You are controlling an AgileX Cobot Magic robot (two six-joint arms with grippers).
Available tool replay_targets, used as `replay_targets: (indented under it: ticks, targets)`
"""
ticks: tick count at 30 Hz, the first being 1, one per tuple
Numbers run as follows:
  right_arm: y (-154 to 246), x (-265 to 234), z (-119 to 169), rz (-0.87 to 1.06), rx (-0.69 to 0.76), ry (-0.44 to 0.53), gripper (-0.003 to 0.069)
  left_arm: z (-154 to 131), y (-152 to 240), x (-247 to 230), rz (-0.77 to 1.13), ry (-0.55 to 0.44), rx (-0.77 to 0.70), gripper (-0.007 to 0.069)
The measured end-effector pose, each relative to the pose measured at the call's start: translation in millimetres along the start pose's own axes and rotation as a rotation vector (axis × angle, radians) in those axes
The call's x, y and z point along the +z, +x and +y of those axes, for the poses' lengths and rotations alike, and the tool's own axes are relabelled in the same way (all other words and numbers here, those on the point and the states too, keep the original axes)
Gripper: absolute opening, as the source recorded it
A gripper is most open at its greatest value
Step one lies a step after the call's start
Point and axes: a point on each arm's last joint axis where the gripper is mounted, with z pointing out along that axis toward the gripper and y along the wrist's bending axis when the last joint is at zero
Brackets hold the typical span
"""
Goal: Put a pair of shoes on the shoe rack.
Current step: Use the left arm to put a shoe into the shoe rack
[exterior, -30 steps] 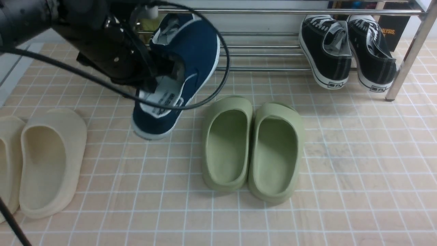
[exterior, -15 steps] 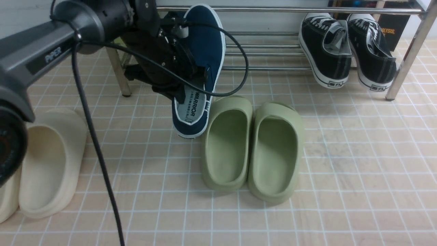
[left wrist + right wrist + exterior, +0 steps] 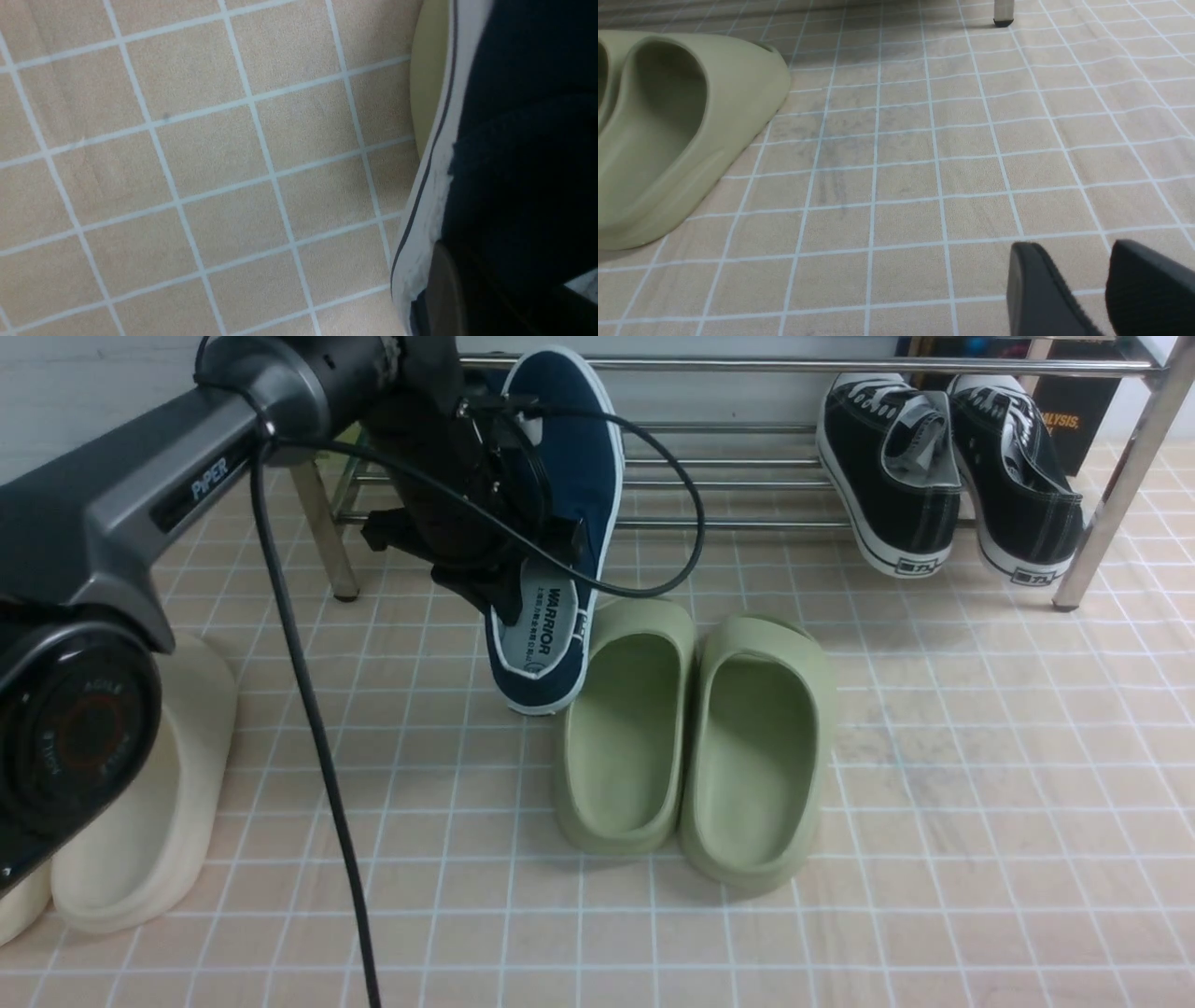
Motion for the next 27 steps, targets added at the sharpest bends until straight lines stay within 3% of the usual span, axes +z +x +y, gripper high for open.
replay_targets:
  ticks: [10, 20, 27]
  targets:
    - [0, 0, 0, 0.0, 0.0, 0.0, 0.0238, -6, 4, -49, -0.073, 0.003, 0.061, 0.0023]
    - [0, 0, 0, 0.0, 0.0, 0.0, 0.0238, -6, 4, -55, -0.086, 0.002, 0.088, 0.0028]
    - [0, 0, 0, 0.0, 0.0, 0.0, 0.0238, -10, 11, -103, -0.185, -0.001, 0.108, 0.0032]
